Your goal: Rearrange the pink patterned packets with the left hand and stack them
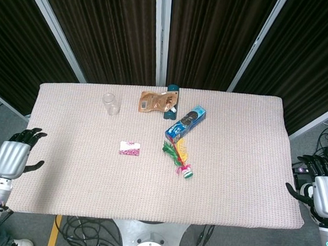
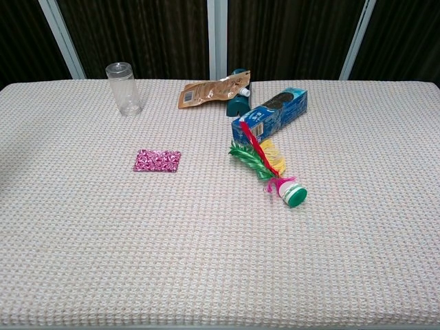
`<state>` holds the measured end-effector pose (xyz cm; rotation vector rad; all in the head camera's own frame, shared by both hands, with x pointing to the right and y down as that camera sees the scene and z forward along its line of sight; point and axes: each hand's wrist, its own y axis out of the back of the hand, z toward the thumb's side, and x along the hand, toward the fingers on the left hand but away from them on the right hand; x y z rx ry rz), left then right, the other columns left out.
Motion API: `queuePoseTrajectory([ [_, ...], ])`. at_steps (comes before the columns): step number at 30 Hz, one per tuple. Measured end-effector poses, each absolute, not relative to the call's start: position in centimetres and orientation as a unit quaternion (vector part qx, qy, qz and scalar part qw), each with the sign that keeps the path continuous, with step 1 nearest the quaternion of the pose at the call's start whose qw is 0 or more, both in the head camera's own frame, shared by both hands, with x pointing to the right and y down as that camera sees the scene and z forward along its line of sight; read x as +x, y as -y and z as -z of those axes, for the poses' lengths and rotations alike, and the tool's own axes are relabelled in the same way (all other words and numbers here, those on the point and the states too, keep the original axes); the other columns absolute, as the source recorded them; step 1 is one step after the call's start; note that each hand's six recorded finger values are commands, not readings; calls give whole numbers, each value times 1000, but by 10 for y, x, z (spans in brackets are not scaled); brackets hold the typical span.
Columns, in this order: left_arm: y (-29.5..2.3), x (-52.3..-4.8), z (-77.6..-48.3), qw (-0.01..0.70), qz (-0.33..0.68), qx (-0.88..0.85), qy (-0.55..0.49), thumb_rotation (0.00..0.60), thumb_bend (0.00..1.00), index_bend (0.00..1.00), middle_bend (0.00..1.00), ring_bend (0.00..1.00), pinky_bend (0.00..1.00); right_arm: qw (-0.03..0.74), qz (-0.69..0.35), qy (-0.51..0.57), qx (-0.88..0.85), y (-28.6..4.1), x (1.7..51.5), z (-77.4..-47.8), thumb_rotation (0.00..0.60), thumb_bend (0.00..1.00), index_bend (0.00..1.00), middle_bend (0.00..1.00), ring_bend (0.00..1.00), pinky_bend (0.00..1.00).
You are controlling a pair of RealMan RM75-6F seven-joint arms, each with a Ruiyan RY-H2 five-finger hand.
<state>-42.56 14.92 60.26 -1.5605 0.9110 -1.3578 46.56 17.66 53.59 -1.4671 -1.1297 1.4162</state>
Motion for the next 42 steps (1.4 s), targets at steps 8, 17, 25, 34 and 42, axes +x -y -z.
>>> queuePoseTrajectory([
  [8,-112,-384,-639,427,506,-685,-305,600,278,345,666,715,842,397,-555,444,-581,-172,462,-534,481,127,235,202,141,138],
  [17,-92,-325,-708,403,503,-739,-197,600,424,345,798,818,930,391,-557,436,-589,-172,457,-538,483,127,236,202,139,138],
  [25,-97,-288,-756,365,522,-757,-145,600,440,291,822,827,935,386,-558,428,-598,-171,451,-545,485,125,236,203,140,138],
  [34,-94,-262,-780,346,542,-757,-117,600,473,289,842,834,940,381,-556,426,-604,-170,448,-550,478,125,235,202,140,138],
  [42,-89,-240,-784,352,538,-759,-104,600,530,289,849,839,940,376,-559,427,-603,-171,452,-551,490,124,236,203,140,138],
])
